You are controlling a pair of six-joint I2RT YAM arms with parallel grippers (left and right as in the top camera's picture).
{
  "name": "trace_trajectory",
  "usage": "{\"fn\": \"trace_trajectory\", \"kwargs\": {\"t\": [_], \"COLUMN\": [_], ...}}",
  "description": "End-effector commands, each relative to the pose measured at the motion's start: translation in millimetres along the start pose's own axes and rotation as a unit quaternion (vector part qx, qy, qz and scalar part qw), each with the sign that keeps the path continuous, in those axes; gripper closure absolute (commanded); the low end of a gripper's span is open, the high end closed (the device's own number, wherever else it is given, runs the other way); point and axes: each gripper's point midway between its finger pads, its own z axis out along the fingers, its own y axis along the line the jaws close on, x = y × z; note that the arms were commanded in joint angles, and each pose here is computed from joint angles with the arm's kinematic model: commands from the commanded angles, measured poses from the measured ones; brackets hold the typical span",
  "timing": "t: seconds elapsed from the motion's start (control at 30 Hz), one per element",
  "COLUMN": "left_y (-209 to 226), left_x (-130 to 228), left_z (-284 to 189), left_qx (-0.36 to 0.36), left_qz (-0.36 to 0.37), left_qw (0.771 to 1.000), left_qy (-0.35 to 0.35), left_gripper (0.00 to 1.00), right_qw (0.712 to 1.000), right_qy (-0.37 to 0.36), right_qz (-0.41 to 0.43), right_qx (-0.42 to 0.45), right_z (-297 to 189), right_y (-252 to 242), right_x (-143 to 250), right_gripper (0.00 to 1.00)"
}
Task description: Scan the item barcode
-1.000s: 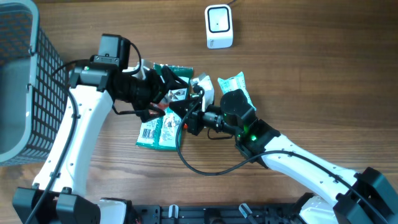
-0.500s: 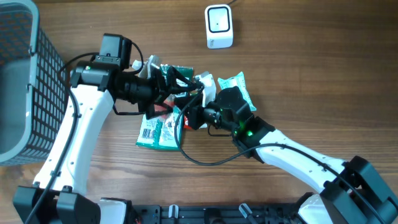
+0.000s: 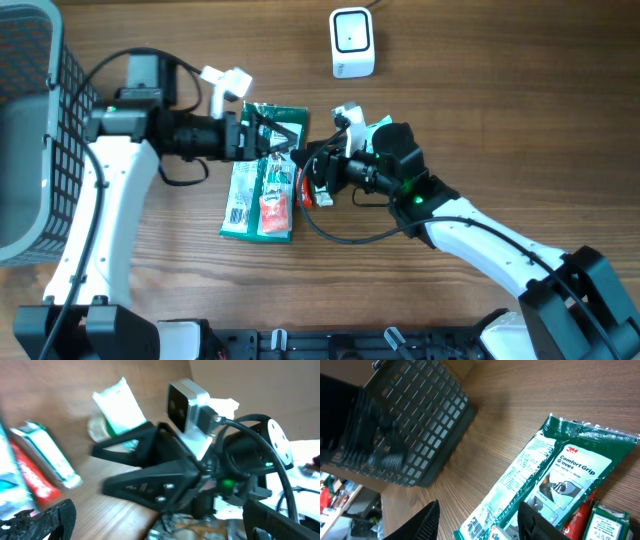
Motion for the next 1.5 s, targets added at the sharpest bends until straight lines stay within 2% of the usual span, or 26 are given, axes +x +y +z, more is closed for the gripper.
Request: {"fn": "trace_trajectory", "kwargs": {"t": [0.0, 0.17, 0.27, 0.47, 0.6, 0.7, 0.8, 0.87, 0.9, 1.03, 1.2, 1.3, 1.47], "left_y": [9.4, 13.4, -8.2, -60.5, -84.7, -111.2, -154.9, -184.1, -204.1, -243.1, -262.4, -266.7, -267.4], "left_x": [-10.8, -16.7, -15.4, -18.1, -4.8, 15.1, 48.5, 72.7, 91.8, 141.6, 173.5, 182.1, 183.7], "left_z": [-18.9, -32.6, -34.0, -44.0, -27.8, -6.4, 0.6, -7.2, -16.3, -48.4, -77.5, -84.6, -85.9], "left_qx": [-0.004, 0.004, 0.062, 0.210, 0.253, 0.279, 0.310, 0.327, 0.339, 0.340, 0.340, 0.340, 0.340], "left_qz": [0.058, 0.055, 0.101, 0.104, 0.098, 0.128, 0.241, 0.327, 0.376, 0.477, 0.515, 0.513, 0.513], "left_qw": [0.998, 0.997, 0.991, 0.968, 0.961, 0.952, 0.920, 0.887, 0.862, 0.810, 0.787, 0.788, 0.788], "left_qy": [-0.034, -0.057, -0.066, -0.091, -0.055, -0.009, 0.012, 0.008, 0.005, -0.007, -0.027, -0.027, -0.027], "left_gripper": [0.00, 0.00, 0.00, 0.00, 0.00, 0.00, 0.00, 0.00, 0.00, 0.00, 0.00, 0.00, 0.00], "right_qw": [0.999, 1.000, 0.998, 0.987, 0.978, 0.967, 0.957, 0.945, 0.943, 0.941, 0.941, 0.941, 0.941], "right_qy": [0.001, 0.019, 0.055, 0.105, 0.114, 0.132, 0.144, 0.159, 0.169, 0.181, 0.180, 0.180, 0.180], "right_qz": [-0.022, -0.002, -0.014, 0.000, 0.019, 0.028, 0.043, 0.045, 0.043, 0.041, 0.041, 0.041, 0.041], "right_qx": [-0.034, -0.006, 0.029, 0.123, 0.176, 0.217, 0.249, 0.284, 0.285, 0.284, 0.284, 0.284, 0.284], "right_z": [-6.2, -10.7, -19.4, -62.4, -91.4, -116.3, -134.4, -144.3, -146.1, -147.8, -147.9, -147.9, -147.9], "right_y": [18.4, 11.6, 6.4, -11.4, -45.2, -72.9, -90.6, -101.0, -101.0, -100.4, -100.5, -100.5, -100.5], "right_x": [-10.2, -25.2, -40.6, -73.5, -76.8, -70.5, -64.4, -56.7, -52.1, -47.1, -47.2, -47.2, -47.2], "right_gripper": [0.49, 0.46, 0.40, 0.33, 0.30, 0.28, 0.25, 0.20, 0.20, 0.19, 0.18, 0.14, 0.13]}}
